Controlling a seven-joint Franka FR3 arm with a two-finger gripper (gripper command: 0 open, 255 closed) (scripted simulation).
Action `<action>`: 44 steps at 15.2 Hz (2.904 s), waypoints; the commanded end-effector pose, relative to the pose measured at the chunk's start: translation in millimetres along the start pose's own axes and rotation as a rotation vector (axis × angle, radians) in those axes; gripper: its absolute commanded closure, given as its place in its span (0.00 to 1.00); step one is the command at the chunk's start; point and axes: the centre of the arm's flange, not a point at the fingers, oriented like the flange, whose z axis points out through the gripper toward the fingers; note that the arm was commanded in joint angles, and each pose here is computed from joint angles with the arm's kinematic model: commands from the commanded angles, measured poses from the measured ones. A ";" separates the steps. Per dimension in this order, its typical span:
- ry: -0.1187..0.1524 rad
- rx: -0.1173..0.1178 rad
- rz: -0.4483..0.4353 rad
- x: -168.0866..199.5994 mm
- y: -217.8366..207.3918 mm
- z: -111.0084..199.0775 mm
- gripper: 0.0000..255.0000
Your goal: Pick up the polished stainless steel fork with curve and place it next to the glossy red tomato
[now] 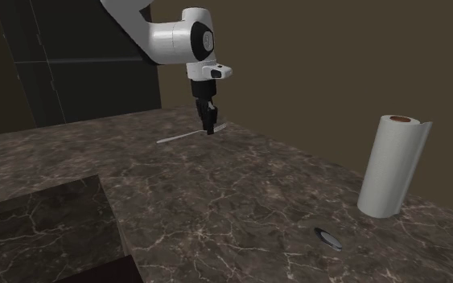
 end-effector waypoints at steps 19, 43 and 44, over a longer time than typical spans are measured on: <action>0.000 0.000 0.000 7.6 -1.0 -106.3 1.00; 0.000 0.000 0.000 -19.4 274.6 -123.8 1.00; 0.000 0.000 0.000 -20.8 287.7 -124.0 1.00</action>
